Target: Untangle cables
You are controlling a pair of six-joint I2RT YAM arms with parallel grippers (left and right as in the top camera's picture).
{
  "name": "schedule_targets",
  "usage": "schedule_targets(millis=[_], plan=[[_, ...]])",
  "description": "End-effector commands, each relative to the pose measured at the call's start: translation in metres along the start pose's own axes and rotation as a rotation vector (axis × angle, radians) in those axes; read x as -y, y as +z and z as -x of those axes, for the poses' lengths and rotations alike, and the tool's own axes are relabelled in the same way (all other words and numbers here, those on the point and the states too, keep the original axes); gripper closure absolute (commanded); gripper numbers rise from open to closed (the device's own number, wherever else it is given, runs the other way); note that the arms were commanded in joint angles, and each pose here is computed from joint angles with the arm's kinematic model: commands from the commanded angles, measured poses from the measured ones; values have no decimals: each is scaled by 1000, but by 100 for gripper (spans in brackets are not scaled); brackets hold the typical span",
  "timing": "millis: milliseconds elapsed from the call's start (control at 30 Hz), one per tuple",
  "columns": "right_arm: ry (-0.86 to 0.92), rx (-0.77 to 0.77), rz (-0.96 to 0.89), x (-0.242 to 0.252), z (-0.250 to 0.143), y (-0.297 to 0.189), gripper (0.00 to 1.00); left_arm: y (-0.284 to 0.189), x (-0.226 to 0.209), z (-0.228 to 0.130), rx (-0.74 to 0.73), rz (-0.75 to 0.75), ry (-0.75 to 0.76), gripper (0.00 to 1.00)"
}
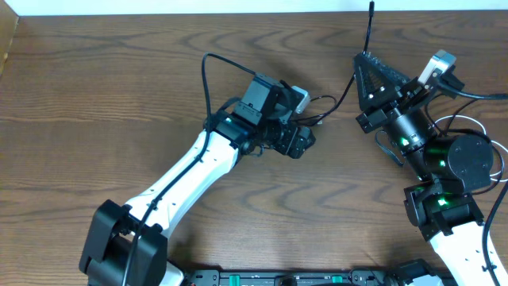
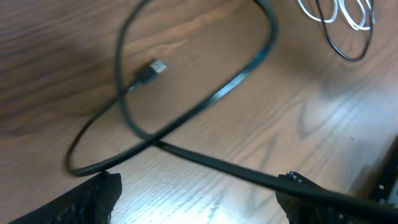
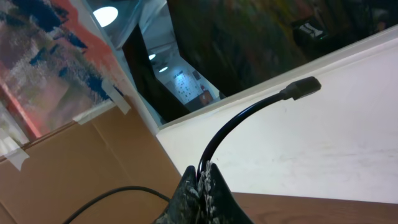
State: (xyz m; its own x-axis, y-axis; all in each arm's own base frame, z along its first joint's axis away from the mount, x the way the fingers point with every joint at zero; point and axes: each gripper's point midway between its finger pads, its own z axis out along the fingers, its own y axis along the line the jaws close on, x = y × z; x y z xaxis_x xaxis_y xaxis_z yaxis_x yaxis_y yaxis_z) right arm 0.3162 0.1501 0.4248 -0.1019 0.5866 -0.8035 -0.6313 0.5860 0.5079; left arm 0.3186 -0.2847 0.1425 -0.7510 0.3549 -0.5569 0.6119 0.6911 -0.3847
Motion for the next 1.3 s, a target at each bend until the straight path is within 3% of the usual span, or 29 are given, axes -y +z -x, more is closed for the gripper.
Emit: schedule_targets(millis=[0,767,1267], plan=[[7,9,11,-4,5,0,99,-20,-8,16,65,38,-5,16],[132,53,112,-25,20,-1,99,-16,13,12,55,5,-41,16],[112,109,171,-39,35,-5,99,2,42,-3,-7,-55,-6,16]])
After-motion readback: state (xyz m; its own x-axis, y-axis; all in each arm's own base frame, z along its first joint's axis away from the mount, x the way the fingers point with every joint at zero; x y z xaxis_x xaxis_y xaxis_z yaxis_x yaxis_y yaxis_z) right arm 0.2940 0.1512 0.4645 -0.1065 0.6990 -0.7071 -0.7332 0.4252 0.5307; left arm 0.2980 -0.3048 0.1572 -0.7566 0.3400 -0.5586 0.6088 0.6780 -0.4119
